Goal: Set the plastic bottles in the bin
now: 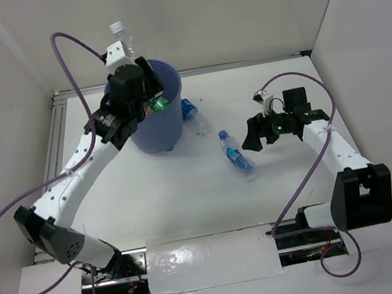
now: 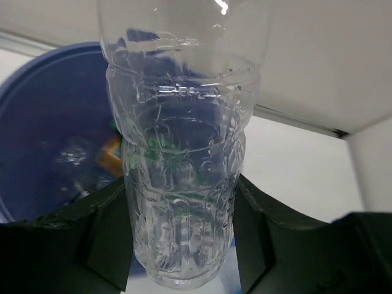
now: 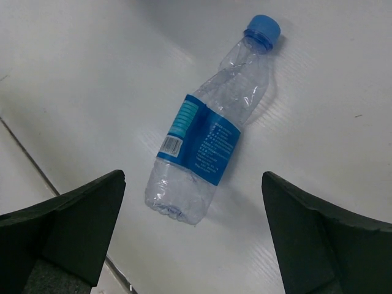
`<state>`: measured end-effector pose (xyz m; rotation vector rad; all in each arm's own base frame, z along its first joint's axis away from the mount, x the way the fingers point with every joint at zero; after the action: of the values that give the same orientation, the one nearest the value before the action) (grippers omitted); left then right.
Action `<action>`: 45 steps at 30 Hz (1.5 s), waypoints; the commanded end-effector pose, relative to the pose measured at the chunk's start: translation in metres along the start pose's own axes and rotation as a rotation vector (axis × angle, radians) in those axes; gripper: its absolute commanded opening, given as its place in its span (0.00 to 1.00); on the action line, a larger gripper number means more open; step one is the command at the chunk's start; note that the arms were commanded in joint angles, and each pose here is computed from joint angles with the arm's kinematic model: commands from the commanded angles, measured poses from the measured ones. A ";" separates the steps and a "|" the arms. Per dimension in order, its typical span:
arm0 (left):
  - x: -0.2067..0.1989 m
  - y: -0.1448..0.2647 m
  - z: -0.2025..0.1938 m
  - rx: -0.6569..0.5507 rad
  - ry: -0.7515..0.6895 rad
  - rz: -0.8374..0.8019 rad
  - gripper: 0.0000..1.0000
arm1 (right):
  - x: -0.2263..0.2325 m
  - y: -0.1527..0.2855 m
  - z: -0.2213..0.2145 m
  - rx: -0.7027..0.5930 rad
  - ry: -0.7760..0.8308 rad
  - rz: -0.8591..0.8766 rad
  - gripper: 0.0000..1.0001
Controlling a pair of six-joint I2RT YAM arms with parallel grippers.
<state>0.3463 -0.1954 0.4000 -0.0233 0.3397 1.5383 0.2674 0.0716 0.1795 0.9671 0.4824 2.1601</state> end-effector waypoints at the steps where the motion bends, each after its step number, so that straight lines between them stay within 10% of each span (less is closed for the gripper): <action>1: 0.027 -0.031 0.004 -0.006 -0.006 0.106 0.33 | -0.004 -0.004 0.025 -0.044 0.047 -0.095 1.00; 4: 0.044 -0.044 0.006 0.006 0.009 0.131 0.71 | -0.007 -0.017 0.023 -0.007 0.059 -0.138 1.00; 11: 0.053 -0.042 0.019 0.012 -0.013 0.118 1.00 | -0.008 -0.063 0.005 0.126 0.058 -0.165 1.00; 18: 0.026 0.022 0.025 -0.033 -0.136 -0.089 1.00 | -0.015 -0.096 -0.013 0.236 0.035 -0.218 0.97; 29: 0.035 0.124 -0.129 0.225 -0.057 -0.382 1.00 | -0.001 -0.068 0.038 0.168 0.171 -0.166 0.11; 45: 0.027 0.159 -0.228 0.434 -0.020 -0.444 1.00 | 0.189 -0.012 0.294 -0.542 0.670 0.311 0.09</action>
<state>0.1452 -0.2060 0.2051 0.3148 0.5624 1.0022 0.4076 0.1846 0.4375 0.0632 0.1571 2.5175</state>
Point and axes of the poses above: each gripper's point midway between its finger pads, its own y axis back along the fingers, its own x axis along the line the jaws close on, z = x × y, the point moved 6 cm from there along y, back along the fingers, and after that the axes turned 11 degrees about -y, right-handed, at the moved point
